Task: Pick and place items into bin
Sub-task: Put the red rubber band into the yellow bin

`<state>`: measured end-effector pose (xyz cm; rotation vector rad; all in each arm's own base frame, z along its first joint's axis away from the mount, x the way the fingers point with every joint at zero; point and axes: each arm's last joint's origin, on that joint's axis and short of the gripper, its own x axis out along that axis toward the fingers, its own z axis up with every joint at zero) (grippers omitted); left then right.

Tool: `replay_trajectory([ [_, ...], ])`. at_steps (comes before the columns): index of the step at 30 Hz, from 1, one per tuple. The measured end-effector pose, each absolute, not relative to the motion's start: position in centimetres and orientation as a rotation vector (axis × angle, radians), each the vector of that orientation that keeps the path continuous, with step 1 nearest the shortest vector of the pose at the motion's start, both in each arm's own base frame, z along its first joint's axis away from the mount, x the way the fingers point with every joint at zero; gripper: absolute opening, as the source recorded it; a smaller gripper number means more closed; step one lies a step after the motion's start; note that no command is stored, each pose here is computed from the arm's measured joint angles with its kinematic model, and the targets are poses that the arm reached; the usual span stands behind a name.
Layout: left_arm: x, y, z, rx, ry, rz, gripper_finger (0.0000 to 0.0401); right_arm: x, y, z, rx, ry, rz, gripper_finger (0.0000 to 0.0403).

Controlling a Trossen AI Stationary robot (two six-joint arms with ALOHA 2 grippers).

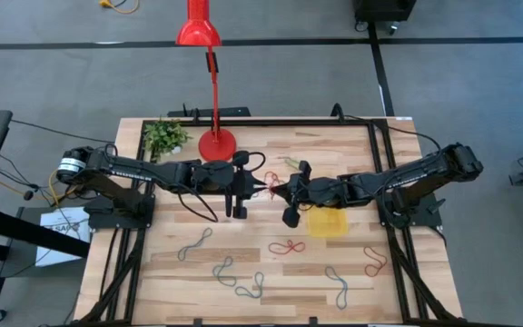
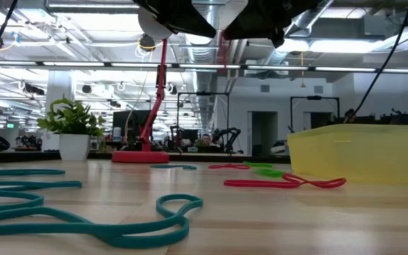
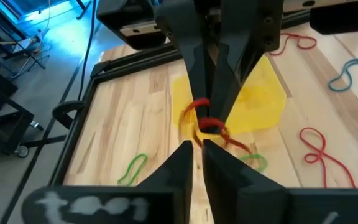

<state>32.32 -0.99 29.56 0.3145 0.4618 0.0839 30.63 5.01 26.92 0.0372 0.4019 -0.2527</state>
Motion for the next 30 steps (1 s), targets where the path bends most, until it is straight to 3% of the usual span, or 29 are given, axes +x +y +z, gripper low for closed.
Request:
replay_trajectory([
  [8,32.2,-1.0,29.2,0.295,0.497,0.085,0.0056,30.2,4.3,26.2,0.043,0.475,-0.35,0.0002],
  [22,31.5,-0.8,26.8,0.303,0.58,0.086,0.0057,25.5,-0.6,22.2,0.352,0.908,-0.904,0.0001],
  [26,31.5,-0.6,26.7,0.322,0.587,0.154,0.0057,23.9,0.2,21.9,0.483,1.042,-0.987,0.0001],
  [30,31.4,-0.4,26.7,0.332,0.588,0.196,0.0057,23.4,2.0,22.7,0.446,1.043,-0.999,0.0001],
])
